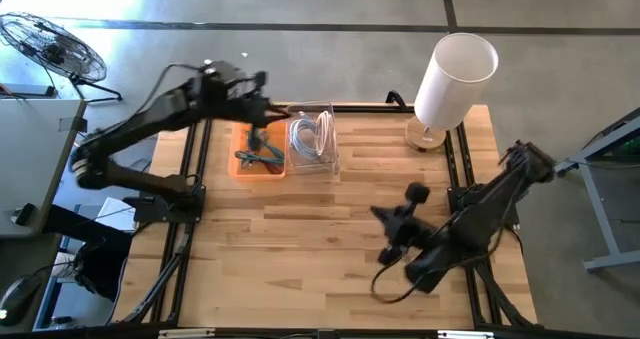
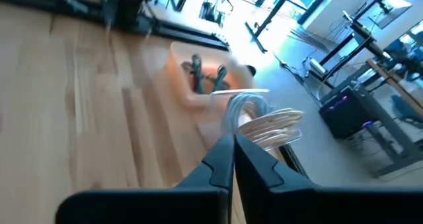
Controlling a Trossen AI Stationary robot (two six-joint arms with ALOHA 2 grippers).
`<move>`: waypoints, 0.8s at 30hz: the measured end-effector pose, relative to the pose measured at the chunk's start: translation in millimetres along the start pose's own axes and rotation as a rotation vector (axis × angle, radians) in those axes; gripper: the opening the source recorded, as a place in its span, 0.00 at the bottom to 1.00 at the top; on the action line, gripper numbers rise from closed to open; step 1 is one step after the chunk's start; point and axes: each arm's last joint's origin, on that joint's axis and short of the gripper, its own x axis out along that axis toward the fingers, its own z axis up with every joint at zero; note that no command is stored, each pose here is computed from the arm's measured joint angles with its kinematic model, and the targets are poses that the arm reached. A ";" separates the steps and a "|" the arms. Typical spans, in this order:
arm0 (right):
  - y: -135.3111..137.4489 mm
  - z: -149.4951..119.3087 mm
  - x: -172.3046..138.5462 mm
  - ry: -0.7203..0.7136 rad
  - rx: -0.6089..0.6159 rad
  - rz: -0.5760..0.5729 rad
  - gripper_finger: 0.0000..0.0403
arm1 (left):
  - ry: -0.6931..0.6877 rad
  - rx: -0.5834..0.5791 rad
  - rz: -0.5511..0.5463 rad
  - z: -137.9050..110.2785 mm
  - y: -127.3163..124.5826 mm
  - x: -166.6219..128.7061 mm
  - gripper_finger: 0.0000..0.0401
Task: Pick & Place USB Port
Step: Return to Home Position
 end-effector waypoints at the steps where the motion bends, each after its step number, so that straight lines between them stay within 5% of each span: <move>1: -10.8 1.9 -4.9 -0.008 0.021 0.005 0.01 | 0.005 0.012 0.011 5.4 -5.6 -11.9 0.01; 10: -86.2 2.2 -35.4 -0.024 0.131 0.070 0.00 | -0.050 0.098 0.092 26.7 -55.2 -124.9 0.00; 15: -119.6 -4.5 -48.7 -0.016 0.191 0.134 0.00 | -0.075 0.092 0.155 3.4 -76.4 -158.5 0.00; 24: -175.6 -29.3 -67.8 -0.032 0.263 0.201 0.00 | -0.090 0.048 0.217 -58.9 -117.2 -173.1 0.00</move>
